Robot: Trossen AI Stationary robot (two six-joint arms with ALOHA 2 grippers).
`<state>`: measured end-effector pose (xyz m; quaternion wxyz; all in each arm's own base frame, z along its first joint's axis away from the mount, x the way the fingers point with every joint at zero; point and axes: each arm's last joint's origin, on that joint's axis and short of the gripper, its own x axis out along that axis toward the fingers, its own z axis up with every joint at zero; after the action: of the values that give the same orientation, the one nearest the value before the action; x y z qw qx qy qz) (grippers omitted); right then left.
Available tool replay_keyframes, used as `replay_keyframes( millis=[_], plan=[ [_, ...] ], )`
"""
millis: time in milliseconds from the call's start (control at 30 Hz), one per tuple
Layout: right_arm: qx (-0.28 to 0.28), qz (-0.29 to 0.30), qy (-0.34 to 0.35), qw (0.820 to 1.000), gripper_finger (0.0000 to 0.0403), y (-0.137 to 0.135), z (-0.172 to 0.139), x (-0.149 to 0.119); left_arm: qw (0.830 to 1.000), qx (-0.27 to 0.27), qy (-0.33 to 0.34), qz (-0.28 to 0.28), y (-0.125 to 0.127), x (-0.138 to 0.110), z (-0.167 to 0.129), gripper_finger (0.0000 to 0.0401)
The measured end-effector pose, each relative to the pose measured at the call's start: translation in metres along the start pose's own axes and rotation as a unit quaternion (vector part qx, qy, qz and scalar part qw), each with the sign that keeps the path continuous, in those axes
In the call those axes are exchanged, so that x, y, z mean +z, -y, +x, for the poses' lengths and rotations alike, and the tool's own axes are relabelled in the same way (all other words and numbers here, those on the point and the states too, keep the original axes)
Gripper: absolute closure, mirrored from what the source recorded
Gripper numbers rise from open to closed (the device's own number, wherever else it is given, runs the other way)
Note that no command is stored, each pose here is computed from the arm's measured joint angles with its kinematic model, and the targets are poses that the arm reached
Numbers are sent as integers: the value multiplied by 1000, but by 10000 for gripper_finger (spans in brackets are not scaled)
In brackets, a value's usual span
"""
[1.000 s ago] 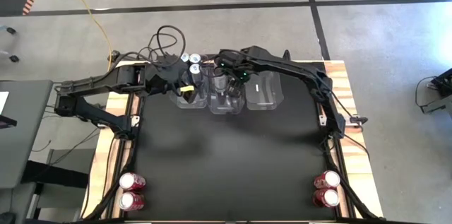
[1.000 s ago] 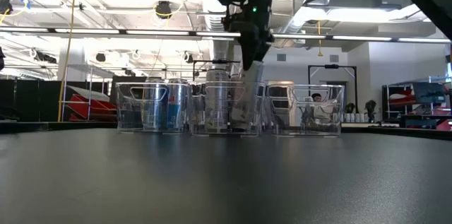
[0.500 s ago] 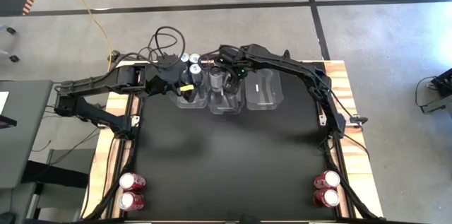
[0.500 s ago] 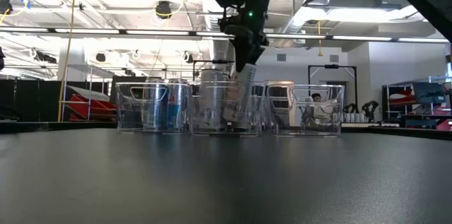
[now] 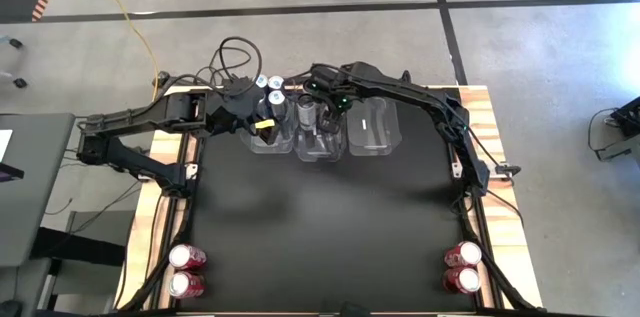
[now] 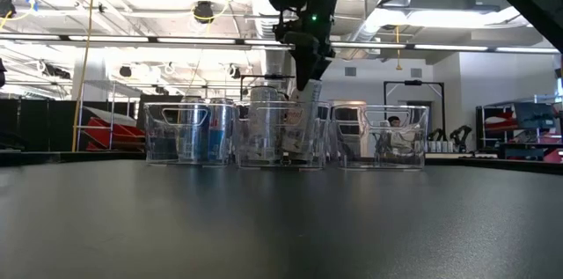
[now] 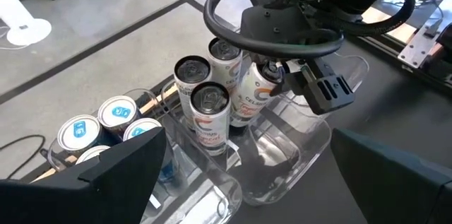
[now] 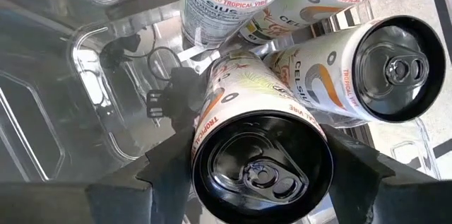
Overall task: Sort soda cans
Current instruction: Put the white-yellow soda can into the center transparent bin, then adjust the white-yellow soda can on the center transparent bin
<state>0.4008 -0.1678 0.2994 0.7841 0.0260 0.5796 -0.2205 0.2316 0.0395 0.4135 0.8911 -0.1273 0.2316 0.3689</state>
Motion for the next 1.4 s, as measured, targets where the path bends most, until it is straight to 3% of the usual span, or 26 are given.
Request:
replay_keyframes(
  millis=[767, 900, 1033, 1300, 1400],
  plan=[
    [17, 26, -9, 999, 48, 18, -2, -5, 1000, 6, -6, 17, 1, 0, 7, 5],
    [16, 37, 14, 999, 46, 22, -21, -7, 998, 23, -31, 47, -2, -4, 29, 5],
    [13, 51, 57, 997, 46, 29, -56, -14, 998, -6, -46, 48, -5, -8, 56, 5],
    [4, 137, 108, 985, 48, 57, -113, -39, 996, -12, -77, 49, -25, -20, 103, 5],
    [2, 153, 124, 980, 55, 62, -127, -46, 991, -7, -117, 58, -32, -33, 115, 5]
  ],
)
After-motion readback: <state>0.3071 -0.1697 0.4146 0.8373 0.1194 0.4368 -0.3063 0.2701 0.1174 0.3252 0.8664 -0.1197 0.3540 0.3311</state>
